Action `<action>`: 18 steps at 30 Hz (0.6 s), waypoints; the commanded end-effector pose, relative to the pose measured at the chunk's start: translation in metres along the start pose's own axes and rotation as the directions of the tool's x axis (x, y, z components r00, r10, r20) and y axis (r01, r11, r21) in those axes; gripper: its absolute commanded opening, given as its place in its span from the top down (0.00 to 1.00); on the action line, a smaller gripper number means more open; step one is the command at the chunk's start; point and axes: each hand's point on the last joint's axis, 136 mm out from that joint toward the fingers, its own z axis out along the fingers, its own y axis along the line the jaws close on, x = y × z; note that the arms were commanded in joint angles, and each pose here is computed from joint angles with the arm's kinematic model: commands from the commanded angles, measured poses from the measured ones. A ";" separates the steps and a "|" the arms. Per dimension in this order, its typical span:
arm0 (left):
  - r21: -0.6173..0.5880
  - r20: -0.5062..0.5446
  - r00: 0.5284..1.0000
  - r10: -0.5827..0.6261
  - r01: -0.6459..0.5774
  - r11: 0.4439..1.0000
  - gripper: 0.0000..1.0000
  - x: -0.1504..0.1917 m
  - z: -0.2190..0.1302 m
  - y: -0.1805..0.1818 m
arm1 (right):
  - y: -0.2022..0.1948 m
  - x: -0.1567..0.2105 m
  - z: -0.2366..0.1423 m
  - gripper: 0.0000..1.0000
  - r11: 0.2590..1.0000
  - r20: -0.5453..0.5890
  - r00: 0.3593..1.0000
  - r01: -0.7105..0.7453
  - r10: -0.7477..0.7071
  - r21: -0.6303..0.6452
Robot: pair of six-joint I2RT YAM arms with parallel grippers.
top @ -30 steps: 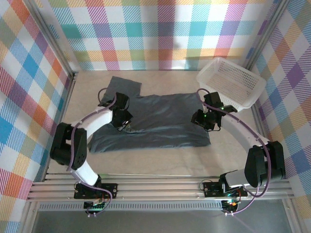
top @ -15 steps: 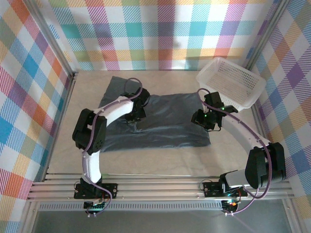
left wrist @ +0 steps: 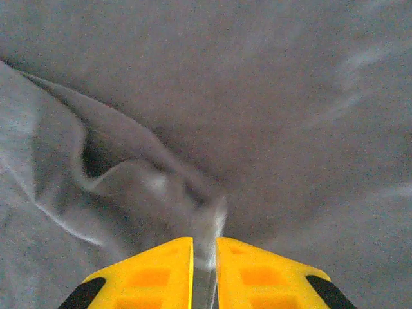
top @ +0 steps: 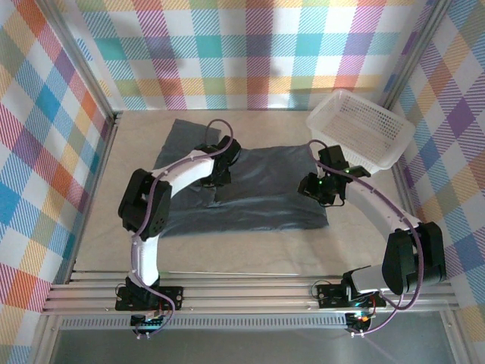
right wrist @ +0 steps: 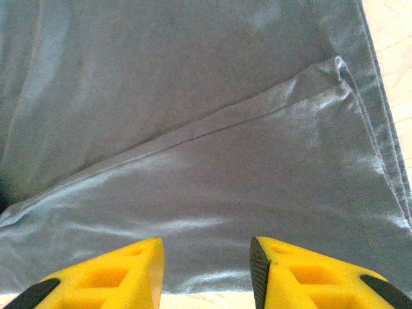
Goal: Fold and stack the t-shirts
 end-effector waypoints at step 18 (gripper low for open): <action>0.019 -0.092 0.932 -0.350 0.353 0.935 0.95 0.051 -0.034 0.088 | -0.012 0.010 0.032 0.60 1.000 -0.105 0.994 -0.002 0.001 -0.011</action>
